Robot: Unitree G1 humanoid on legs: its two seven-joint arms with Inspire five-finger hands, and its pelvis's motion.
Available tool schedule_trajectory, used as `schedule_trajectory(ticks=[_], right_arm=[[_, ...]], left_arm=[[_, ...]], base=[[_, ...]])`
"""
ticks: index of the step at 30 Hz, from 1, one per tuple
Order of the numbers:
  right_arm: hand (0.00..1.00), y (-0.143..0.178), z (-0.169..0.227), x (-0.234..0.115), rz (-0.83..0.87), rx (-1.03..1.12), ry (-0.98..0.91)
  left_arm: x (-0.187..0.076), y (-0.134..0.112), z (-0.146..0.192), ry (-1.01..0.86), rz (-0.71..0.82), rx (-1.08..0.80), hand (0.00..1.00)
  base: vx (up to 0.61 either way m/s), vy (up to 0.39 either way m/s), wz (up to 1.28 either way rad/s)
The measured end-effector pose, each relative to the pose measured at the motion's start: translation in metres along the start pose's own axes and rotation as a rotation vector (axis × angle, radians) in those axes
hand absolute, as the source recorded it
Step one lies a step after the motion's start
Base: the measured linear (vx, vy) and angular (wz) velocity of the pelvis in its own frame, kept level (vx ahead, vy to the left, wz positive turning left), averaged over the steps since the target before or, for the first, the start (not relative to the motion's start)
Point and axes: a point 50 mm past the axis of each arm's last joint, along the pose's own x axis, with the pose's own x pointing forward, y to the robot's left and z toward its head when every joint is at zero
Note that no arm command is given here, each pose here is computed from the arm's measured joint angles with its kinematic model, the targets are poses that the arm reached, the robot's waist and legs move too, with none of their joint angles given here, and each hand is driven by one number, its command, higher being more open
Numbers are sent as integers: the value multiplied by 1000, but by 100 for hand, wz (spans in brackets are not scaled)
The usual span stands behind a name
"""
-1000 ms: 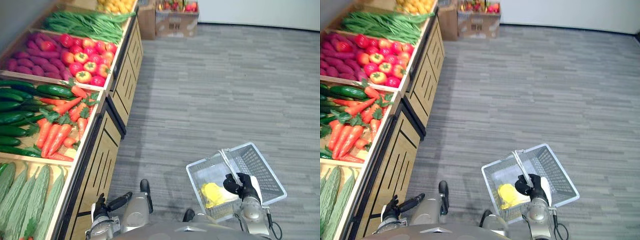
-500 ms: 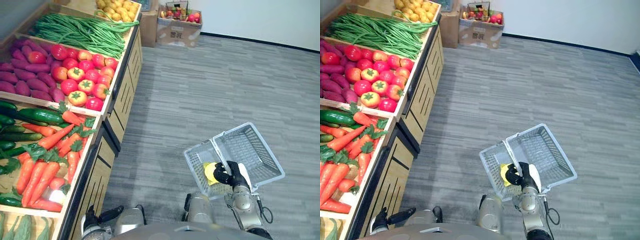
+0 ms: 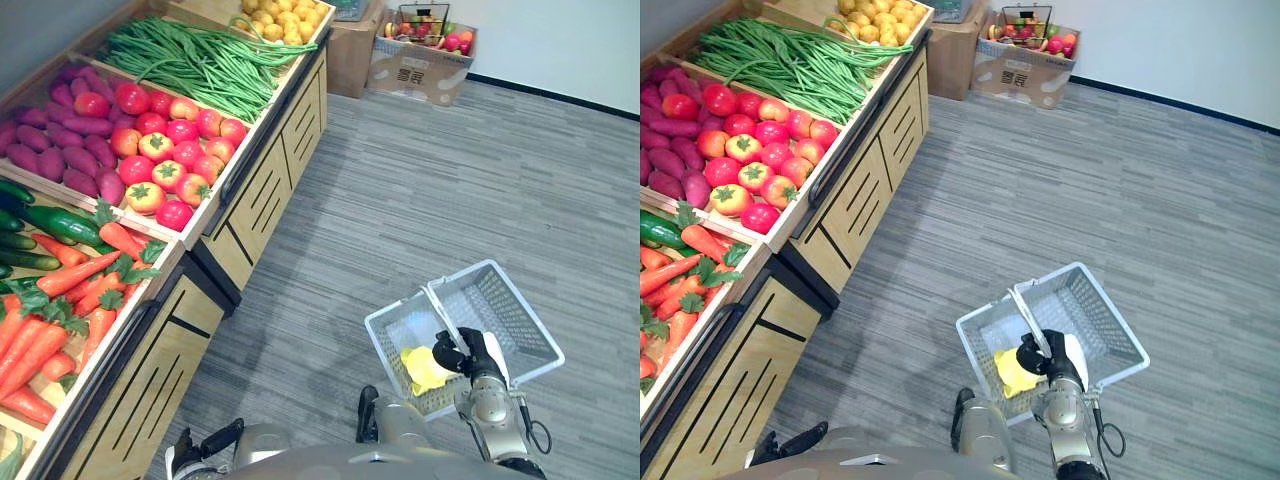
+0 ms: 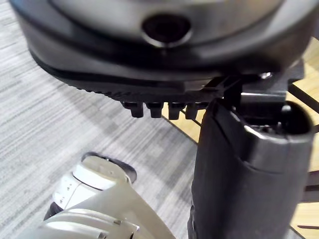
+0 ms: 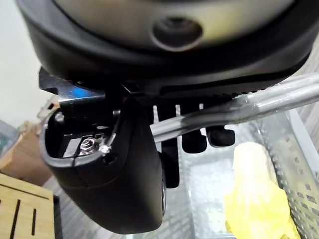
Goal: Pick vegetable in the basket
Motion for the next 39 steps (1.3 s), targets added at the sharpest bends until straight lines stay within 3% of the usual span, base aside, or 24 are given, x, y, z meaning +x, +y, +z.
schedule_trajectory(ticks=[6,19,27,32,37,39], right_arm=[[0,-14,-42,-16,-59,34,156],[0,-10,-19,-4,-100,136,107],[0,-18,-43,-4,-188,302,264],[0,-27,-55,-6,-257,374,325],[0,-17,-83,-21,-263,437,464],[0,-28,-86,-18,-322,480,493]], left_arm=[[2,-10,20,-78,-36,49,100],[6,1,16,-30,3,88,100],[4,9,6,-6,26,87,100],[6,15,14,-35,51,56,100],[9,19,19,-37,76,18,100],[5,2,10,9,42,-18,100]], base=[[109,-85,127],[72,161,18],[229,122,44],[250,-121,78],[288,-398,101],[229,-406,55]])
